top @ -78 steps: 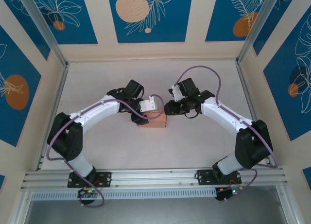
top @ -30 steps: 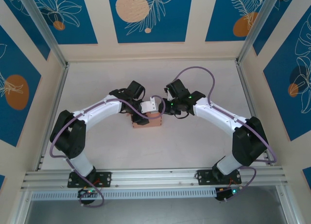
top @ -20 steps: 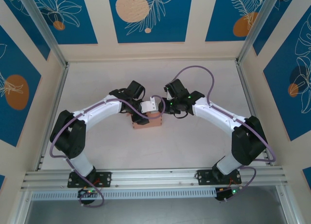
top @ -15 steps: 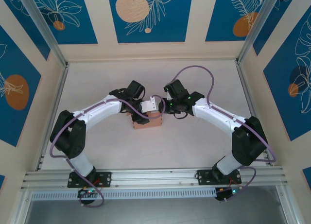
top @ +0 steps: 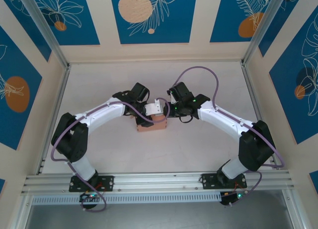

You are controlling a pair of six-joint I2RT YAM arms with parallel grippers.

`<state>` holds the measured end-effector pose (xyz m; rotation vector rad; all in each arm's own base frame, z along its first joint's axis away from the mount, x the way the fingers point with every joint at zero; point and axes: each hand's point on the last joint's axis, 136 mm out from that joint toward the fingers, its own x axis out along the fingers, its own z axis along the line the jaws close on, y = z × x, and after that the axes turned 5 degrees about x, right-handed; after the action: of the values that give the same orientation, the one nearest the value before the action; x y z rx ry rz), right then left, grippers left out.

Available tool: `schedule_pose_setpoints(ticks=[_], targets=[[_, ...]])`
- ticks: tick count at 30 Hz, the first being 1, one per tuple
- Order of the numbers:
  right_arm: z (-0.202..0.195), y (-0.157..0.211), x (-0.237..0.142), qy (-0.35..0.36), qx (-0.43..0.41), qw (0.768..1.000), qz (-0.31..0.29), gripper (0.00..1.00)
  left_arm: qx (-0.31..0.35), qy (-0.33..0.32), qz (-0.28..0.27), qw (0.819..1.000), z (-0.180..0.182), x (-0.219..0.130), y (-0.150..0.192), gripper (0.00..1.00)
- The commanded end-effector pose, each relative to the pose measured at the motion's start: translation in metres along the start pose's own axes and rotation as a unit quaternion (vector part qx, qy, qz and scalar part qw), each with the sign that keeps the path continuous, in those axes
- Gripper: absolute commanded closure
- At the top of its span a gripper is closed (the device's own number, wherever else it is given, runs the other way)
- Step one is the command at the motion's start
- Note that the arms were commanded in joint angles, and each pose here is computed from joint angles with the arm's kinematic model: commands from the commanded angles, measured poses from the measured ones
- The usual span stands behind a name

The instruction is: Fold the paper box

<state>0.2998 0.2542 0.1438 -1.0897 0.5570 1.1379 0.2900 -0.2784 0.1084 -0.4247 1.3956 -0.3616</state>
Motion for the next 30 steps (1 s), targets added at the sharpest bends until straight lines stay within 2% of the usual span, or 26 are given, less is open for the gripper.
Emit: schedule_pose_setpoints(ticks=[1,6,13,16,28,30], targets=[[-0.028,0.012,-0.004,0.051,-0.002,0.999,0.014,0.9,-0.007,0.005,0.016,1.0,-0.002,0.001,0.009,0.52],[-0.03,0.018,0.003,0.052,0.003,0.998,0.018,0.91,-0.008,0.002,0.011,1.0,-0.001,0.001,0.007,0.53],[-0.032,0.024,0.009,0.068,-0.011,0.998,0.012,0.97,-0.014,-0.016,-0.005,1.0,0.006,-0.005,-0.001,0.51],[-0.031,0.024,0.009,0.078,-0.022,0.997,0.006,0.99,-0.02,-0.031,-0.021,0.999,0.01,-0.01,-0.007,0.41],[-0.026,0.024,0.006,0.092,-0.045,0.995,-0.01,1.0,-0.057,-0.108,-0.102,0.987,0.022,-0.054,-0.035,0.19],[-0.022,0.024,0.005,0.092,-0.052,0.994,-0.013,1.0,-0.074,-0.125,-0.121,0.982,0.023,-0.067,-0.039,0.09]])
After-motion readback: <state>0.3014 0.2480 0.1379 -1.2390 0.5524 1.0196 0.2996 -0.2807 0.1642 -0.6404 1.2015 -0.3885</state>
